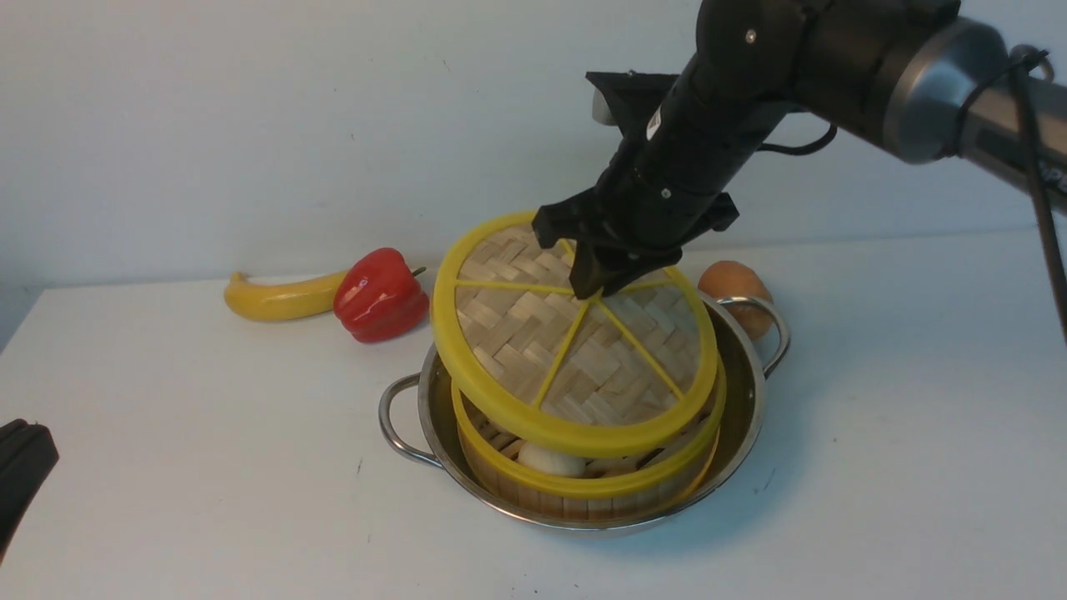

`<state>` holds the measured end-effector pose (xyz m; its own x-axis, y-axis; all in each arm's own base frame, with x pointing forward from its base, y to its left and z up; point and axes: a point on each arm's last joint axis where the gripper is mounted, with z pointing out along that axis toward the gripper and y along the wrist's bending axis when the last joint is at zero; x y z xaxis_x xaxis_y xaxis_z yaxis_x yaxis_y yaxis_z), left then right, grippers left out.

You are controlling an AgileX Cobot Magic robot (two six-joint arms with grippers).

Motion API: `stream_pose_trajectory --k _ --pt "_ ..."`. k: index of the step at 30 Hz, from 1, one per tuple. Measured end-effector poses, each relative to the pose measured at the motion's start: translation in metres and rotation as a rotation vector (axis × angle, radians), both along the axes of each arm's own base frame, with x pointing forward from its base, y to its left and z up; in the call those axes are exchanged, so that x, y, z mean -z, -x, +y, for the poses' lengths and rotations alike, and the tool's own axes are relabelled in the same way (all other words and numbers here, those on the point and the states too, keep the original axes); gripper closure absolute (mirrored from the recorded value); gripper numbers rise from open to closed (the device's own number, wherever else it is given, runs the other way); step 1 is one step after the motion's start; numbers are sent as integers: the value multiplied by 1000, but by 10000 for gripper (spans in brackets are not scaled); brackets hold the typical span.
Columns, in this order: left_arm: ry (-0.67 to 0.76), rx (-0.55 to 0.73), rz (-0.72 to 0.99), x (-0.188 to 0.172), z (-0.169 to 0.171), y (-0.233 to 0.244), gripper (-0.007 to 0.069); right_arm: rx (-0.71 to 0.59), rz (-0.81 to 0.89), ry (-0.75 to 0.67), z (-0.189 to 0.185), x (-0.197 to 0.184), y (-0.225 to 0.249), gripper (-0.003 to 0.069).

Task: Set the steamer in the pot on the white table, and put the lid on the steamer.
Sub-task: 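Place the bamboo steamer lid onto the steamer basket in the pot with the right gripper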

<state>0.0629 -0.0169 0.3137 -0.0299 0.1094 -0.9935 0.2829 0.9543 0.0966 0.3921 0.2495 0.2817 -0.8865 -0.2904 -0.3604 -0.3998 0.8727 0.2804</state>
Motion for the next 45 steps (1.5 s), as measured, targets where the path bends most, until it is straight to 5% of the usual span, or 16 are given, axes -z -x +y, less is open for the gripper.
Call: stream_pose_trajectory --k 45 --pt "-1 0 0 0 0 0 625 -21 33 59 -4 18 3 516"
